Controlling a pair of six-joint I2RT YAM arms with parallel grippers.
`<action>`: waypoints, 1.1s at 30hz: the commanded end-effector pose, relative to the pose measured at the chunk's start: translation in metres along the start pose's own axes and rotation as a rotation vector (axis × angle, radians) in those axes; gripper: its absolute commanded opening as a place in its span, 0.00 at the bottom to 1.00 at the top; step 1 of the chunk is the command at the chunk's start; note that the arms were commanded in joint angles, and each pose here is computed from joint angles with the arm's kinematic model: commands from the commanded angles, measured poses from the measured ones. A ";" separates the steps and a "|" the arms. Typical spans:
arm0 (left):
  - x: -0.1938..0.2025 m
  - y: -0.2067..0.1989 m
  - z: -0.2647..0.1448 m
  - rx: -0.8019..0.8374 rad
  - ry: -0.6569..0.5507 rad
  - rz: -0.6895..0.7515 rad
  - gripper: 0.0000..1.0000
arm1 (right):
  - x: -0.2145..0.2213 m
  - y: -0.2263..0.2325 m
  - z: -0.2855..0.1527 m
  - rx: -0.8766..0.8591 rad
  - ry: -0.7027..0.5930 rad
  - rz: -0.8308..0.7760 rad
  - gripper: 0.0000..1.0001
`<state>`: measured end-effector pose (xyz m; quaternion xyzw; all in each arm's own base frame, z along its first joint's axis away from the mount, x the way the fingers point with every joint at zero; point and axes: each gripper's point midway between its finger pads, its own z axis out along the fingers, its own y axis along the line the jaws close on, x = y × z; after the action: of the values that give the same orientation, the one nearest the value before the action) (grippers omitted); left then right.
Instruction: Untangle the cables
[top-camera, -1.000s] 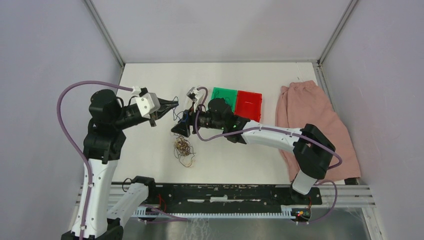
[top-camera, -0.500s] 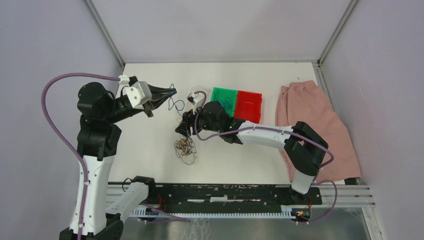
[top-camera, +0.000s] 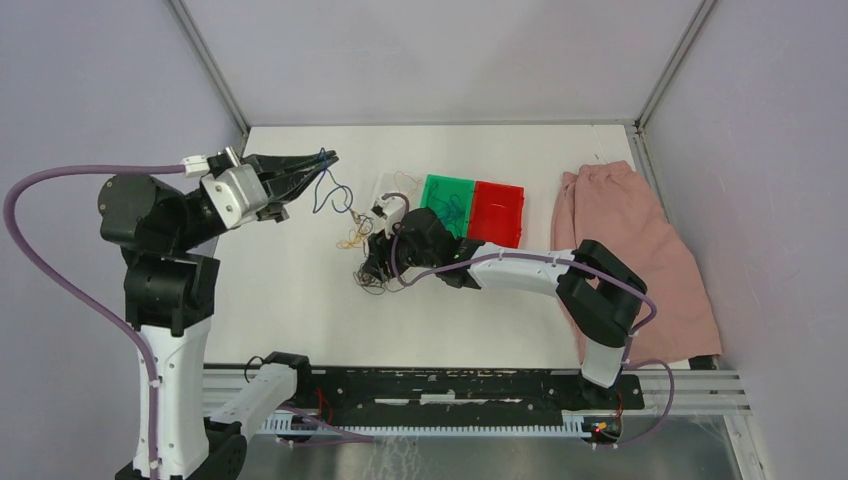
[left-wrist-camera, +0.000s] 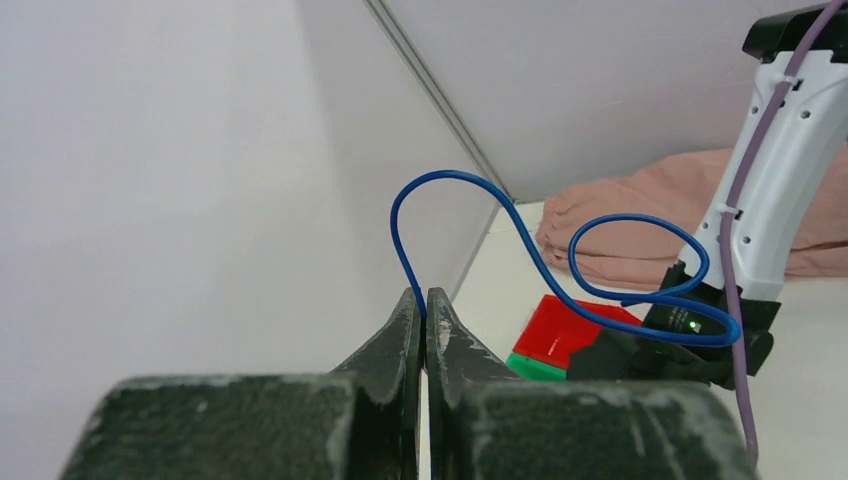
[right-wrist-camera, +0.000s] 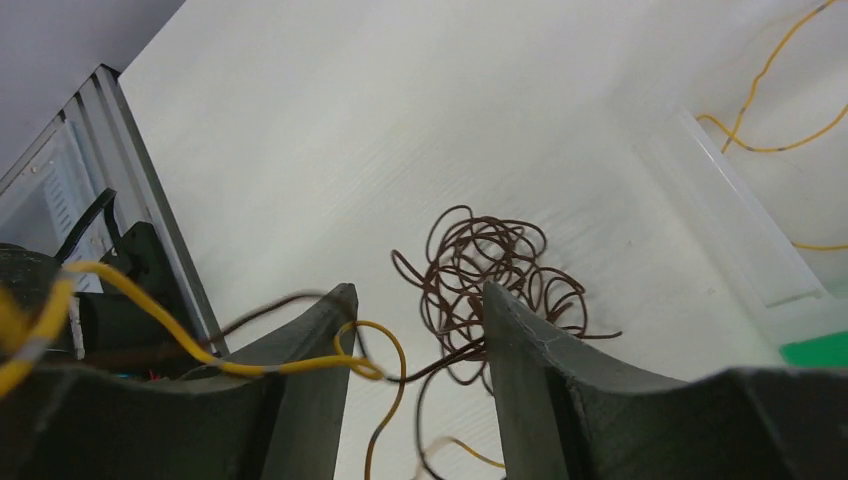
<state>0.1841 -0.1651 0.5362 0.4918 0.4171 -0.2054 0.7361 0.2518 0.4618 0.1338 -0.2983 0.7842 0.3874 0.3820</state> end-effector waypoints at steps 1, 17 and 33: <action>-0.044 0.015 -0.002 -0.040 -0.079 0.109 0.03 | -0.004 -0.002 -0.001 0.016 -0.007 -0.051 0.55; -0.101 0.036 -0.011 -0.149 -0.181 0.313 0.03 | 0.012 -0.011 -0.013 0.049 0.076 -0.121 0.43; -0.192 0.087 -0.031 -0.421 -0.391 0.635 0.03 | 0.043 -0.030 -0.032 0.109 0.153 -0.173 0.35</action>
<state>0.1399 -0.1381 0.6911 0.4327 0.2052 -0.0406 0.8769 0.2376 0.4179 0.0841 -0.3698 0.8124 0.2940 0.3417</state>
